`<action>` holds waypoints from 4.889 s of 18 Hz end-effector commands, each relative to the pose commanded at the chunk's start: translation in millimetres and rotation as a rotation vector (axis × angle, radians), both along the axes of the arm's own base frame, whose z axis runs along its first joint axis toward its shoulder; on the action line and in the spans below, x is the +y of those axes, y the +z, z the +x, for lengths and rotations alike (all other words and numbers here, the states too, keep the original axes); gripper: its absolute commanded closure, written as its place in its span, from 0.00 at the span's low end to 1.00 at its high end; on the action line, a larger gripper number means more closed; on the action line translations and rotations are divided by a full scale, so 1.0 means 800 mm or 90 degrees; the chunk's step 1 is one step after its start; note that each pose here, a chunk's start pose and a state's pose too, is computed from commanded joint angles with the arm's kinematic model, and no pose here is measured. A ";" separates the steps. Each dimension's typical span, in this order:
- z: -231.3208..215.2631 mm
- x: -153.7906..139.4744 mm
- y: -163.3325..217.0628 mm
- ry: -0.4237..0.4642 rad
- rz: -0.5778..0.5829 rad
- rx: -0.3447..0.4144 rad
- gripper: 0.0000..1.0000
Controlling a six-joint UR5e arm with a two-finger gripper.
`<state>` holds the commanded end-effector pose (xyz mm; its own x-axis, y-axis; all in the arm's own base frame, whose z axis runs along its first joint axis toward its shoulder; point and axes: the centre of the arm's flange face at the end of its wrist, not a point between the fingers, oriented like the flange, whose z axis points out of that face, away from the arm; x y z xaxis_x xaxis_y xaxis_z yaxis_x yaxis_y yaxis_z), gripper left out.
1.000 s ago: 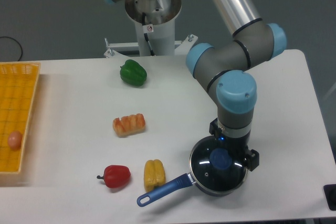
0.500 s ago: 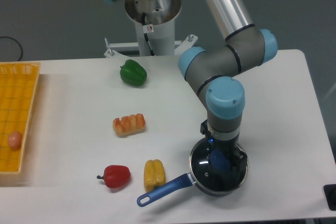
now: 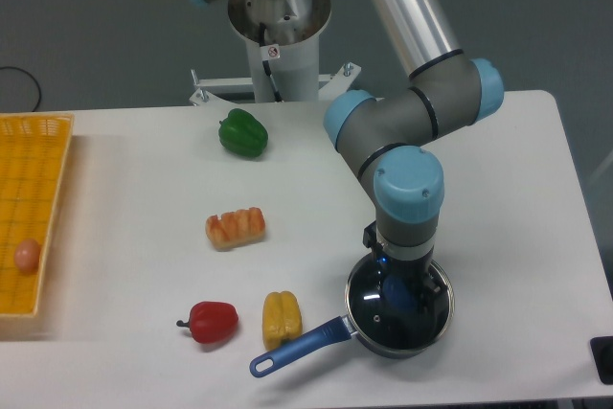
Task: Open the lid
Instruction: 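Lower the gripper onto the blue knob and close it around the knob, then lift the glass lid by its knob up off the saucepan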
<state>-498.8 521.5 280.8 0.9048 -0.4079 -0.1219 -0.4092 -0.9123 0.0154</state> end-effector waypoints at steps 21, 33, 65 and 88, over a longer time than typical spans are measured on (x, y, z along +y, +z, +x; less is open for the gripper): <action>0.004 0.008 -0.012 -0.003 -0.002 -0.005 0.11; 0.004 0.008 -0.012 -0.009 -0.003 -0.005 0.23; 0.006 0.006 0.007 -0.008 0.004 0.006 0.37; 0.044 -0.055 0.049 -0.027 -0.001 0.002 0.37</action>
